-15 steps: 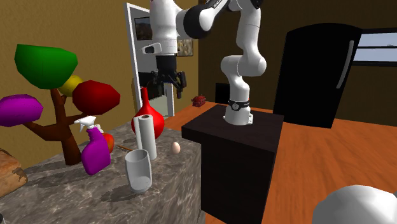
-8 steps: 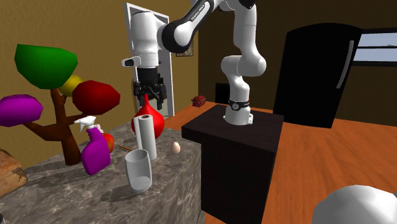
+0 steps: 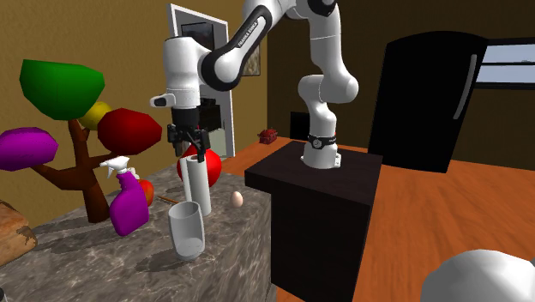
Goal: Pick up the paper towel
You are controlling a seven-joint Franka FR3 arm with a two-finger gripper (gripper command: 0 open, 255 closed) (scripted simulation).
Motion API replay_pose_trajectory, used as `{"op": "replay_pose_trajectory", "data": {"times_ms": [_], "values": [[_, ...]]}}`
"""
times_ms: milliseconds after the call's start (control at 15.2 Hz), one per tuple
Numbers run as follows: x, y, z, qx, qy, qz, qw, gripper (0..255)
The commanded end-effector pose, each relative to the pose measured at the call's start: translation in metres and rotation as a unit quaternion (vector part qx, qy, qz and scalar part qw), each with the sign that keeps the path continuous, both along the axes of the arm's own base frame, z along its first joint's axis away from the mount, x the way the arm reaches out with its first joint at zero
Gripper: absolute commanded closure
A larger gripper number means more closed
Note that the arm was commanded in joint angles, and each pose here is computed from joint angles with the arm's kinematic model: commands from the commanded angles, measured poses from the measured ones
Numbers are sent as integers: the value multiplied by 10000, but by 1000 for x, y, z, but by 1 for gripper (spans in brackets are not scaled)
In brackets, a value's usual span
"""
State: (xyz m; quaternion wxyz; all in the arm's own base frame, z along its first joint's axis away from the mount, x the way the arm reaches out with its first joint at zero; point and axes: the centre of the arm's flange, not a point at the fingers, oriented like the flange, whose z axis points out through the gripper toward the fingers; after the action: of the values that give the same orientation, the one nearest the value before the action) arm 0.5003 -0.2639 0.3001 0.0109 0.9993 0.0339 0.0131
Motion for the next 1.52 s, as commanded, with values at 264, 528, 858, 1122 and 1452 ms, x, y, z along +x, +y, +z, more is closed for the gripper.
{"op": "replay_pose_trajectory", "data": {"times_ms": [264,528,858,1122,1452], "values": [[0,0,-20,-1,-2,1,10000,0],[0,0,-20,-1,-2,1,10000,255],[0,0,-20,-1,-2,1,10000,255],[0,0,-4,-1,-2,1,10000,255],[0,0,23,-1,-2,1,10000,255]]}}
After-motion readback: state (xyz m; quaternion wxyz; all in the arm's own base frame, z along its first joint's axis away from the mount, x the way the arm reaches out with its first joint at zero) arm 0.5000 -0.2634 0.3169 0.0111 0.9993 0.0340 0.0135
